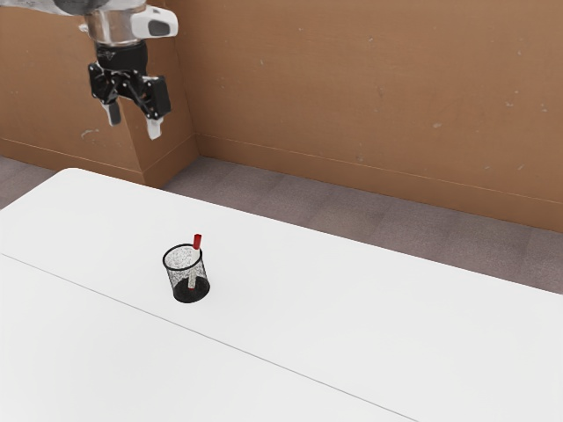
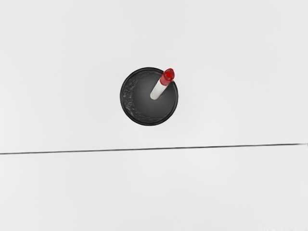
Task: Take the marker out of the pen holder and place it to the left of the pen holder.
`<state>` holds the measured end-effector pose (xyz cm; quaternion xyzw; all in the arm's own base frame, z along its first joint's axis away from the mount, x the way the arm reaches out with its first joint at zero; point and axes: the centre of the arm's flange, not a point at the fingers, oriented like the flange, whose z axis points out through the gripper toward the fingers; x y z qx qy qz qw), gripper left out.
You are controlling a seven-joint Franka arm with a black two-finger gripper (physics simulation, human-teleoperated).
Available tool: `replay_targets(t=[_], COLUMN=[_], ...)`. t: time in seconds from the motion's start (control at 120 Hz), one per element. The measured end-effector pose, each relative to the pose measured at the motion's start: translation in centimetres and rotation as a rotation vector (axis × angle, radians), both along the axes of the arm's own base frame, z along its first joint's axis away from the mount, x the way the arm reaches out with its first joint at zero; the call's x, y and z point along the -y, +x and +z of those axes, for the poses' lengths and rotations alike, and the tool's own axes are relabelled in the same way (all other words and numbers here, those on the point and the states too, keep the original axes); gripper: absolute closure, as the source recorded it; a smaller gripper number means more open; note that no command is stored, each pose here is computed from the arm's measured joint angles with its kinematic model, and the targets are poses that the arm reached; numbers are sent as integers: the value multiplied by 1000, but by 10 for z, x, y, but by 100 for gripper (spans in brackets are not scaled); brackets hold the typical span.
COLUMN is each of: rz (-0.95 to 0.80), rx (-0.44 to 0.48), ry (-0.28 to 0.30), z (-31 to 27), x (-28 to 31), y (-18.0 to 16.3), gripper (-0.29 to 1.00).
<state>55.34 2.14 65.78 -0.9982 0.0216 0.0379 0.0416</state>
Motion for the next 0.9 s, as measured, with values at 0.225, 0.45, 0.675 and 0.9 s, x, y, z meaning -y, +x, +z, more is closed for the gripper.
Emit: replay_targets(t=[0.225, 0.45, 0.675, 0.9], rz=[-46, 133, 246, 380], rx=[-71, -68, -51, -95], ry=[43, 109, 37, 92], z=[-143, -249, -293, -313], x=[-8, -27, 17, 1], y=[23, 150, 171, 165], gripper=[0, 0, 0, 0])
